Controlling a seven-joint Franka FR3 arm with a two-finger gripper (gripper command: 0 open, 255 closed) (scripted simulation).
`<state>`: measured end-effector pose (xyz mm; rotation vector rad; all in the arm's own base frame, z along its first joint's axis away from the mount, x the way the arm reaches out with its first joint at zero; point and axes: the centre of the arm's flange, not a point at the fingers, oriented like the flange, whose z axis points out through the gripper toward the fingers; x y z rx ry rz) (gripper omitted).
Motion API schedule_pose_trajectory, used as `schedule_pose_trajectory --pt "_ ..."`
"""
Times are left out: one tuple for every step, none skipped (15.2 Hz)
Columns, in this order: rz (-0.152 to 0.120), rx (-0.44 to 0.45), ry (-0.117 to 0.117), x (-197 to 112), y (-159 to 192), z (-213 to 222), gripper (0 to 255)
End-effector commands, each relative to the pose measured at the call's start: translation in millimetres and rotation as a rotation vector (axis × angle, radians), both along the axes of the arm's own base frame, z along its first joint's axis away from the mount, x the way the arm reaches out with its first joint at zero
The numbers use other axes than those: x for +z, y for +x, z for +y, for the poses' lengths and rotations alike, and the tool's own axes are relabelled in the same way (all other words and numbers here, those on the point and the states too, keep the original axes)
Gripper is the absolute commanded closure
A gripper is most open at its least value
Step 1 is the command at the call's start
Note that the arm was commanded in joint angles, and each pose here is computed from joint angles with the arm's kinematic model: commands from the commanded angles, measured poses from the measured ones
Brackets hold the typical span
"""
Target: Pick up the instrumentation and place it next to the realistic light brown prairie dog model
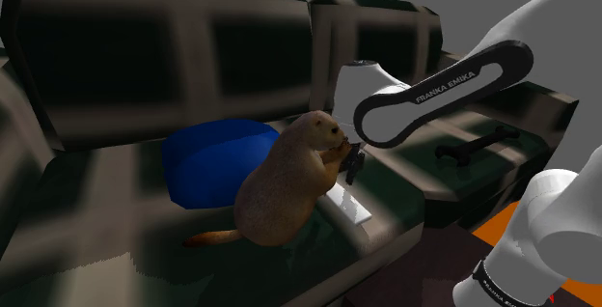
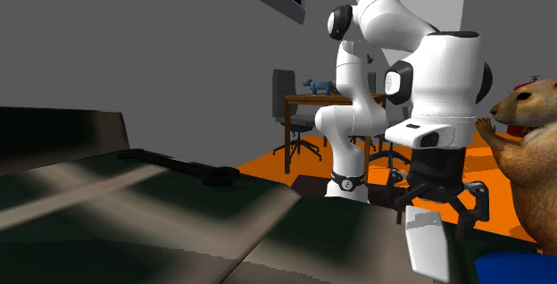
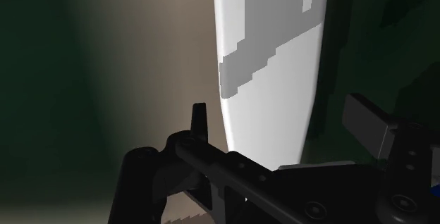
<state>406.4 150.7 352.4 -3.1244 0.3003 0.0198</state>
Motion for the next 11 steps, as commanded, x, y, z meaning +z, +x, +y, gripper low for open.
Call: schedule_pose_trajectory --pt "0.001 0.0 0.0 20 1 -1 0" --pt "0.001 0.0 0.0 33 1 -1 0" --pt "0.001 0.0 0.0 44 1 -1 0" --pt "0.001 0.0 0.0 44 1 -1 0" --pt "0.001 0.0 0.0 44 1 -1 0" --pt "0.001 0.0 0.0 44 1 -1 0" --pt "0.001 0.0 0.0 44 1 -1 0" --pt "0.001 0.0 0.0 44 1 -1 0" --pt "0.001 0.0 0.0 44 1 -1 0" --pt "0.001 0.0 0.0 44 1 -1 0" --pt "0.001 0.0 0.0 44 1 -1 0"
